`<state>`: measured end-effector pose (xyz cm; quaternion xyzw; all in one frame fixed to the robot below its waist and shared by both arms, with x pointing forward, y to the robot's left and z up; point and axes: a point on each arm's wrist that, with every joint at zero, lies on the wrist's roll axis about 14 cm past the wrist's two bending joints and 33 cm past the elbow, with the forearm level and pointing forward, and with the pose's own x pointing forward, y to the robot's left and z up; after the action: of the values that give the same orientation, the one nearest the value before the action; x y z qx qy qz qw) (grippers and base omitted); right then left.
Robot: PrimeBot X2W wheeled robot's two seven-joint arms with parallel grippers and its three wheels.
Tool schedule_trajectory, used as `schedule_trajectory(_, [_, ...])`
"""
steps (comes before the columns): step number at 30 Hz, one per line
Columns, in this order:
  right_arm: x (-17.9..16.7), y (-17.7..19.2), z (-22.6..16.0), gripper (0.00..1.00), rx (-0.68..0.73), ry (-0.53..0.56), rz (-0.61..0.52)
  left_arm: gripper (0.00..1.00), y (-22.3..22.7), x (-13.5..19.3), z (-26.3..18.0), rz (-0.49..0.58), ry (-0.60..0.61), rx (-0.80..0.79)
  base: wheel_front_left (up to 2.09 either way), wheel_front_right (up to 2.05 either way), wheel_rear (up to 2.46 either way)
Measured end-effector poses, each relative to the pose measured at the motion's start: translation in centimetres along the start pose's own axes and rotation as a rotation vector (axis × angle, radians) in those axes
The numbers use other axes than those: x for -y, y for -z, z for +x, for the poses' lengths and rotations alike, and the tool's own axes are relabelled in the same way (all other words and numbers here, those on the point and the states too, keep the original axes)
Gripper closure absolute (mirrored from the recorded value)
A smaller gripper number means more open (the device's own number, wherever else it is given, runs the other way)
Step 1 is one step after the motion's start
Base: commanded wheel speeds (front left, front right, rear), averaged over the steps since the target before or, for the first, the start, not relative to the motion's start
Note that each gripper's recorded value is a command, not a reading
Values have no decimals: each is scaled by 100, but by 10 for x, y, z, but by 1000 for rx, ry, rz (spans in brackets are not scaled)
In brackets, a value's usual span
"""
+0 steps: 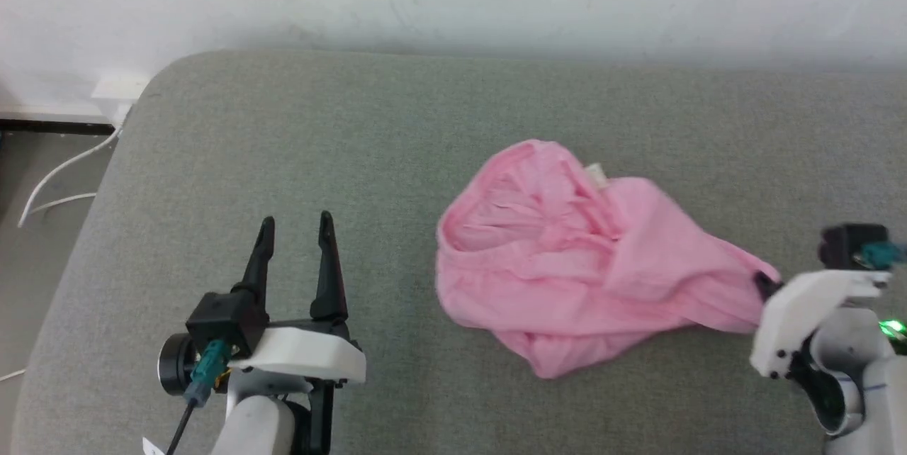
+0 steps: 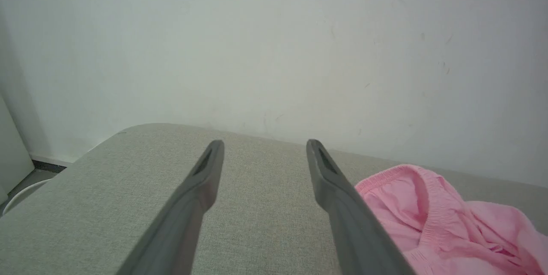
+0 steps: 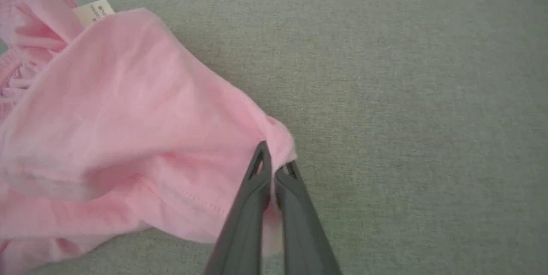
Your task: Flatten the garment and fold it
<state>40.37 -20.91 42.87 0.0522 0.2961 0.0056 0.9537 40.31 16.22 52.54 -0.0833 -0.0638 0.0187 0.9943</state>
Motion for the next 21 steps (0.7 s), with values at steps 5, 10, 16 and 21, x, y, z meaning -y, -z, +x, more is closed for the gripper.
schedule_trajectory(5, [23, -8, -7, 0, 98, 75, 53, 0, 5, 6, 2, -1, 20, -12, 0, 0, 0])
schedule_trajectory(10, [-20, -34, -23, 0, 274, -38, -57, 0, 6, 11, 1, -4, 32, -16, 0, 0, 0])
schedule_trajectory(16, [-81, -18, -32, 0, 255, -225, -200, 0, 7, 15, 3, -8, 44, -17, 0, 0, 0])
schedule_trajectory(21, [-87, -2, -13, 0, 149, -222, -309, 0, 10, 16, 6, -9, 48, -24, 0, 0, 0])
